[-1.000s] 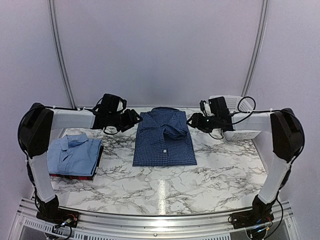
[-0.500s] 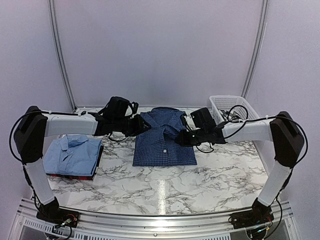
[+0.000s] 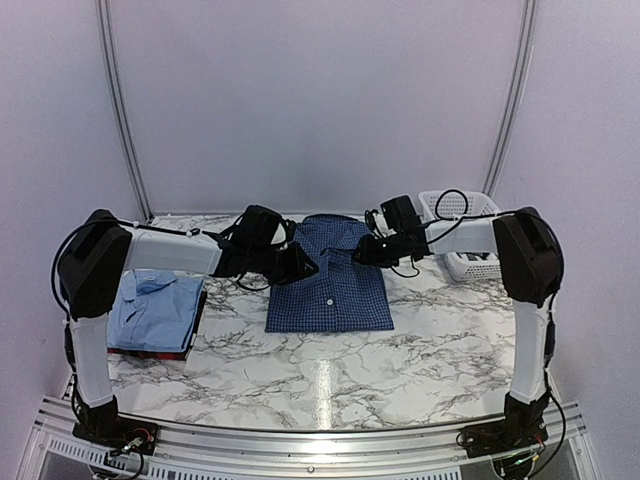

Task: Fold and stack the long sleeve shirts
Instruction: Smooth out the 2/3-rectangle-folded shirt at the center of the board.

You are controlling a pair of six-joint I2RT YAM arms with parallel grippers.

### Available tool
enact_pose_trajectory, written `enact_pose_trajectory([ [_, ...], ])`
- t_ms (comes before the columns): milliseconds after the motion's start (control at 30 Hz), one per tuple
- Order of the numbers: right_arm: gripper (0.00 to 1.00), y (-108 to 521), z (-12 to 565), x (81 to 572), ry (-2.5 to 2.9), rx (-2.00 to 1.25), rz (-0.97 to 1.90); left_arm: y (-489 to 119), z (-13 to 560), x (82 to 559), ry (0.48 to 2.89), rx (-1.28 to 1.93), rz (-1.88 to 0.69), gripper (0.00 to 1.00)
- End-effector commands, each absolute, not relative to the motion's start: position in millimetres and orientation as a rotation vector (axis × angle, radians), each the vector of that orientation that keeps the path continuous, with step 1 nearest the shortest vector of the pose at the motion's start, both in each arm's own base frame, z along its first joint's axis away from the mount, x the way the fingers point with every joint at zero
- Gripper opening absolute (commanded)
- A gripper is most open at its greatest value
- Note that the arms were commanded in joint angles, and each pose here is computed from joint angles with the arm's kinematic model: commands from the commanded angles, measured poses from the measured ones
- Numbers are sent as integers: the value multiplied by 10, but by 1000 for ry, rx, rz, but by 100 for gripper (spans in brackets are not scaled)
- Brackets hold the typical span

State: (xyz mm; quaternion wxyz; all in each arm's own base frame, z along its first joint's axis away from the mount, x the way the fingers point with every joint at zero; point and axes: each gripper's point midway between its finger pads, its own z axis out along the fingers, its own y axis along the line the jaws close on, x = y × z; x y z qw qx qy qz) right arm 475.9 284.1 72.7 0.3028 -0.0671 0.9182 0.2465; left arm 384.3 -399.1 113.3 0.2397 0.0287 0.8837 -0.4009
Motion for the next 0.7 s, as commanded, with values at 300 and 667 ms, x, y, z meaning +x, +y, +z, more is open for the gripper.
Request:
enact_pose_trajectory([
  [300, 50, 2781, 795, 4731, 2463, -180, 592, -4491, 820, 4020, 2447, 110, -1189, 19],
  [667, 29, 3091, 1048, 4359, 2416, -261, 791, -4324, 1105, 4015, 2379, 84, -1172, 19],
])
